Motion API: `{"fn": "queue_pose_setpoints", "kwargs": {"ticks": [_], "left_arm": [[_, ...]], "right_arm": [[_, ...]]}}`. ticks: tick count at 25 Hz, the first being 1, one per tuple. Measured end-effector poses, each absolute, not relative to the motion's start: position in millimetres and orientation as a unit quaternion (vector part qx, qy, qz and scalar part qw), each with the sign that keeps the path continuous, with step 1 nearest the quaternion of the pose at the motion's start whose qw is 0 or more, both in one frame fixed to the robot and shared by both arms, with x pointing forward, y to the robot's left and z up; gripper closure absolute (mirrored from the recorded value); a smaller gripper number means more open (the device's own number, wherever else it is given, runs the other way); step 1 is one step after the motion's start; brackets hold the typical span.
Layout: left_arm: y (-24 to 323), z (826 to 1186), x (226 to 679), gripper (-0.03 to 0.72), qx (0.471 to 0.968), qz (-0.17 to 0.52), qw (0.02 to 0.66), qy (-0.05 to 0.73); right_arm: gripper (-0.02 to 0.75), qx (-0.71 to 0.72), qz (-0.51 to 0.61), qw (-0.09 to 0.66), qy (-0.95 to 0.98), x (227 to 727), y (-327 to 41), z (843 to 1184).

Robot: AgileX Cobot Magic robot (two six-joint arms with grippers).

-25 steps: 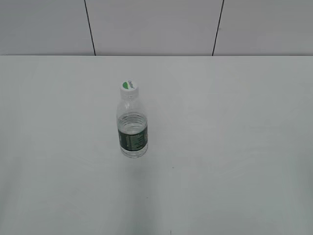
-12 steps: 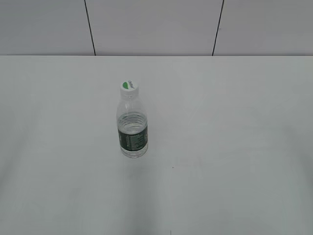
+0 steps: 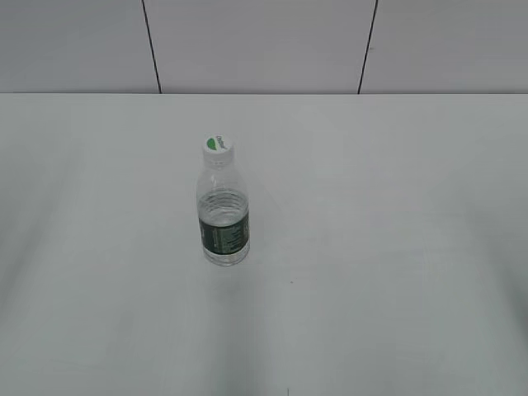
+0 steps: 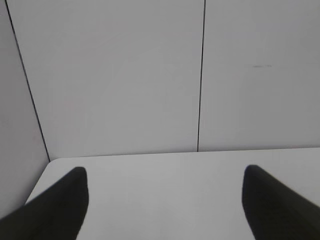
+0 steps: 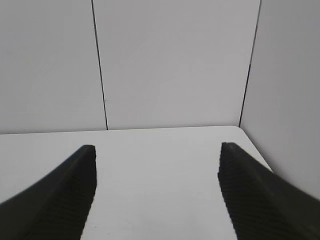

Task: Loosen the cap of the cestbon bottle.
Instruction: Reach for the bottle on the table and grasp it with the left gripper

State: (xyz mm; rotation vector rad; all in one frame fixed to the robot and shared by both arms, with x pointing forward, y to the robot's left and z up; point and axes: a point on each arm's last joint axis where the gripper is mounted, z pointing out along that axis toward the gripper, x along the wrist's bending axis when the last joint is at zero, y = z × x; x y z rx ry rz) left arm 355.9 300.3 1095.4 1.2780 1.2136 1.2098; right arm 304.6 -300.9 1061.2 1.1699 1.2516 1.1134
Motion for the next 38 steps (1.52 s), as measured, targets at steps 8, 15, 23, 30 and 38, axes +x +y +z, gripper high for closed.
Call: {"fn": "queue_pose_setpoints", "kwargs": {"ticks": [8,15,23,30,38], "left_arm": [[301,1073,404,0.127,0.545,0.470,0.455,0.525],[301,1050,434,0.137,0.561,0.451,0.434,0.542],[301,1029,461,0.140,0.564,0.451,0.429,0.543],[296,994,486,0.144,0.571,0.415,0.422,0.568],[254,954,502,0.165,0.672,0.368,0.434,0.474]], "right_arm": [[0.154,0.489,0.456,0.504,0.546,350,-298,1057],[0.154,0.500,0.445,0.479,0.568,385,-296,1042],[0.154,0.520,0.446,0.456,0.568,398,-295,1032],[0.154,0.521,0.446,0.455,0.568,398,-295,1032],[0.154,0.520,0.448,0.456,0.567,398,-295,1033]]}}
